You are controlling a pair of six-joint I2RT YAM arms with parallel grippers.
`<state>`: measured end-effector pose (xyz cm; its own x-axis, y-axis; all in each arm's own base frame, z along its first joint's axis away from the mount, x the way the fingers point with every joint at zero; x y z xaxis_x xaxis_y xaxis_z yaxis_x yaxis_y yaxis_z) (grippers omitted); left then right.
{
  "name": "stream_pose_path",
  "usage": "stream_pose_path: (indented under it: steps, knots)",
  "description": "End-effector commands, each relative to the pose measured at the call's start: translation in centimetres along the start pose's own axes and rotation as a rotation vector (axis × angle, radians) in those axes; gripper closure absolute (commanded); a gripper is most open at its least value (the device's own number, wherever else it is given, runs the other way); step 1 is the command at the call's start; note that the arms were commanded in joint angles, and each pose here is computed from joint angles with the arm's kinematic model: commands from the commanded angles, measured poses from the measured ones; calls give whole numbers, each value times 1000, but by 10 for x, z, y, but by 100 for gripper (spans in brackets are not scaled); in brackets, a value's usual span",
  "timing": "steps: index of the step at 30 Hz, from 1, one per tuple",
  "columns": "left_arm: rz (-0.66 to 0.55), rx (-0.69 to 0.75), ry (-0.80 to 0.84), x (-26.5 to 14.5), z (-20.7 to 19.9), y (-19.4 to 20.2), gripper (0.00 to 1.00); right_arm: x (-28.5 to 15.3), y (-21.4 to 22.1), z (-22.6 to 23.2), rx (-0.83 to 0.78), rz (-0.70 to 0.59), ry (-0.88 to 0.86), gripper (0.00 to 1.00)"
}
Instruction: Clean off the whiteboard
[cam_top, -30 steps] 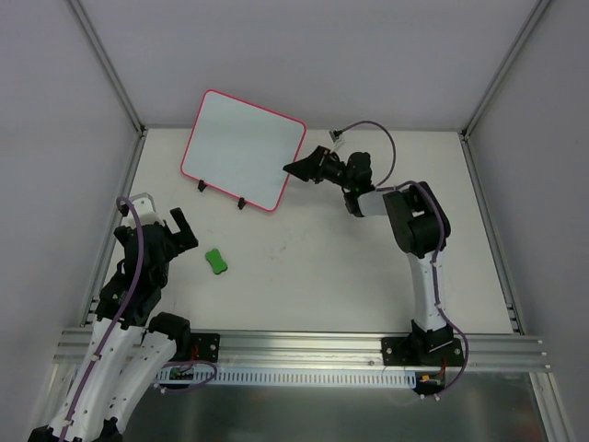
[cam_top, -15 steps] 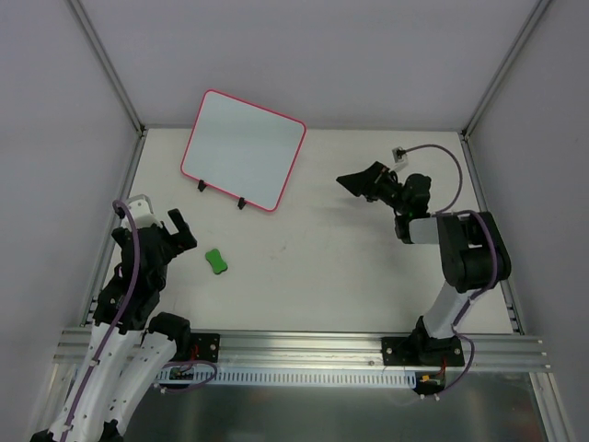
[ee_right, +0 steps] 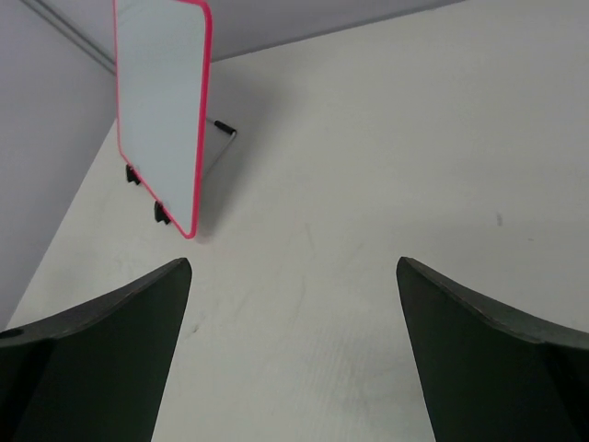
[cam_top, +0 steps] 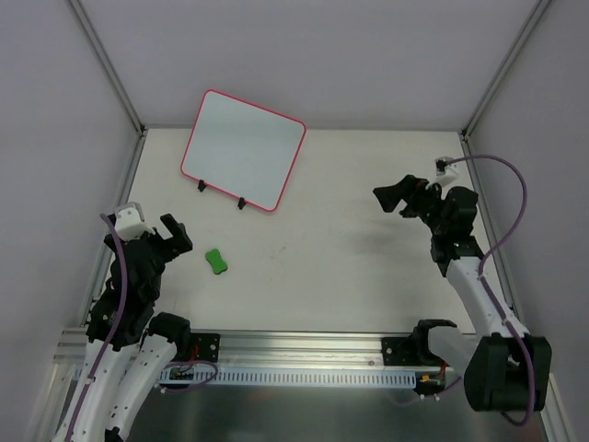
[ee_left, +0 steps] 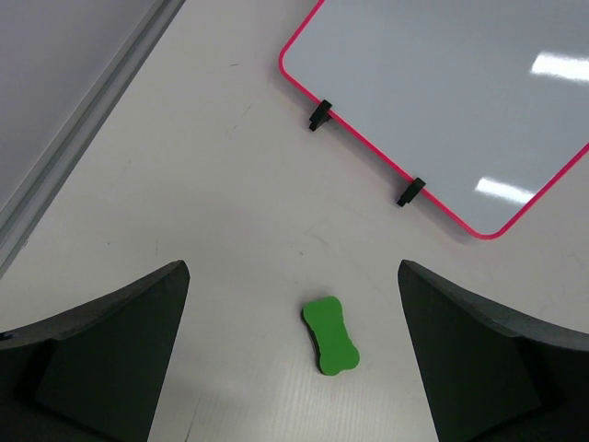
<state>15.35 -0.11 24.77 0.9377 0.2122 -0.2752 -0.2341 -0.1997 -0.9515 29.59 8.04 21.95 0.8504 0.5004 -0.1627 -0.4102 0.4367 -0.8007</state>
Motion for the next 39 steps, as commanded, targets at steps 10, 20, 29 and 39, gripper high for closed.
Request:
stream_pose_path:
  steps: [10,20,29,39]
  knots:
    - [-35,9,171,-28,-4,-3,1,-137,-46,25,-268,-58,515,1]
    - [-65,4,225,-60,2,-21,1,-203,-64,69,-355,-286,488,1]
    - [-103,-38,220,-73,8,-25,1,-244,-61,84,-457,-410,475,1]
    - [-117,-57,230,-80,10,-29,1,-234,-52,83,-476,-356,419,1]
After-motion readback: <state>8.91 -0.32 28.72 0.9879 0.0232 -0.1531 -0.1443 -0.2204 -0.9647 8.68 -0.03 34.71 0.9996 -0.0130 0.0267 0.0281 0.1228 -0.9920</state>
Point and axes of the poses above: each gripper's point midway between its finger pads, its own x axis out along the fingers, its own z axis along the line the jaws close on, y = z × x, the point moved 6 cm from there along -x, back along the fingers, and after that the axes turned 3 degrees about x, right-handed, at the moved point
